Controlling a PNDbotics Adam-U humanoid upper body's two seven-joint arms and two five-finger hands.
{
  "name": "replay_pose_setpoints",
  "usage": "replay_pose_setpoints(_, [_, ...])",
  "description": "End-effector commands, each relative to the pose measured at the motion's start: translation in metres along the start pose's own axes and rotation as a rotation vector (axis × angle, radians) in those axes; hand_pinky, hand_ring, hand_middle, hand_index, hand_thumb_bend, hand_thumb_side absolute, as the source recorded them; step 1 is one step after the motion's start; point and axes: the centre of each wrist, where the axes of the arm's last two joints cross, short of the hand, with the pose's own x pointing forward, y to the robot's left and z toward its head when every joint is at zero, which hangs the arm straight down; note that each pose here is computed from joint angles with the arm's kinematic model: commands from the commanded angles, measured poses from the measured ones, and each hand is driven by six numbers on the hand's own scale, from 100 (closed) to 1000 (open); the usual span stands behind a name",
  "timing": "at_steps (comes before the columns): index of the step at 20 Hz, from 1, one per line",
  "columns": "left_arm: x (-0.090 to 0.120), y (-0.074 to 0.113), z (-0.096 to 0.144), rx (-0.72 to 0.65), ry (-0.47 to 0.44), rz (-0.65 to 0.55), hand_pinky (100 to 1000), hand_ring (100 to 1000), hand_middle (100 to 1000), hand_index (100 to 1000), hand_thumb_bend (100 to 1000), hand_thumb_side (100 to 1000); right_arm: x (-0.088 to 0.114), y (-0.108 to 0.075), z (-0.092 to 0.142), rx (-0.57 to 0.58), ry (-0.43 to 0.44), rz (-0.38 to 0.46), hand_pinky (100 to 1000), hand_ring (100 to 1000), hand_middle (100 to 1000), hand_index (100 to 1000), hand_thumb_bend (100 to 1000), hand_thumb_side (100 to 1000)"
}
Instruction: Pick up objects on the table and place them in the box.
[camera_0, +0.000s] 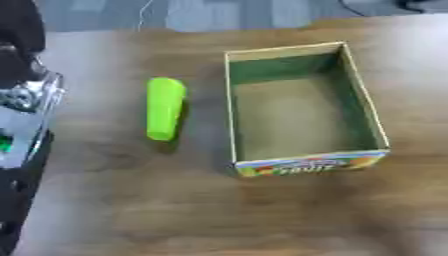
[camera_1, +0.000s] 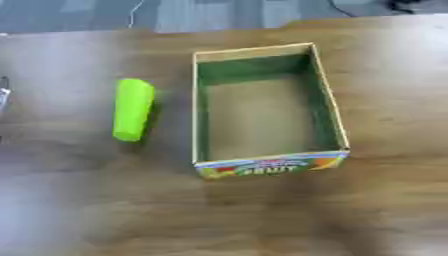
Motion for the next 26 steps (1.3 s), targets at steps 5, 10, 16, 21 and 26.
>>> replay_pose_setpoints(5, [0.003, 0.004, -0.007, -0.006, -0.034, -0.023, 663, 740, 755, 838, 487, 1000, 0.001, -0.004, -0.009, -0.011, -0.034, 0.018, 633, 795, 821, 847, 100, 1000])
replay_pose_setpoints(10, [0.003, 0.004, -0.006, -0.01, -0.029, -0.031, 658, 736, 750, 837, 489, 1000, 0.001, -0.004, -0.009, -0.005, -0.036, 0.021, 631, 790, 821, 846, 100, 1000])
replay_pose_setpoints(16, [0.003, 0.005, -0.004, -0.017, -0.017, -0.039, 653, 734, 749, 837, 503, 1000, 0.001, -0.004, -0.009, 0.0, -0.036, 0.026, 630, 786, 821, 846, 100, 1000])
replay_pose_setpoints(21, [0.004, 0.007, 0.002, -0.027, 0.03, -0.056, 638, 723, 743, 839, 534, 1000, 0.001, -0.005, -0.007, 0.008, -0.031, 0.033, 623, 784, 821, 845, 100, 1000])
replay_pose_setpoints(26, [0.006, 0.006, 0.017, -0.101, 0.243, -0.069, 584, 697, 738, 873, 852, 860, 0.001, -0.005, -0.006, 0.019, -0.029, 0.033, 612, 782, 820, 846, 100, 1000])
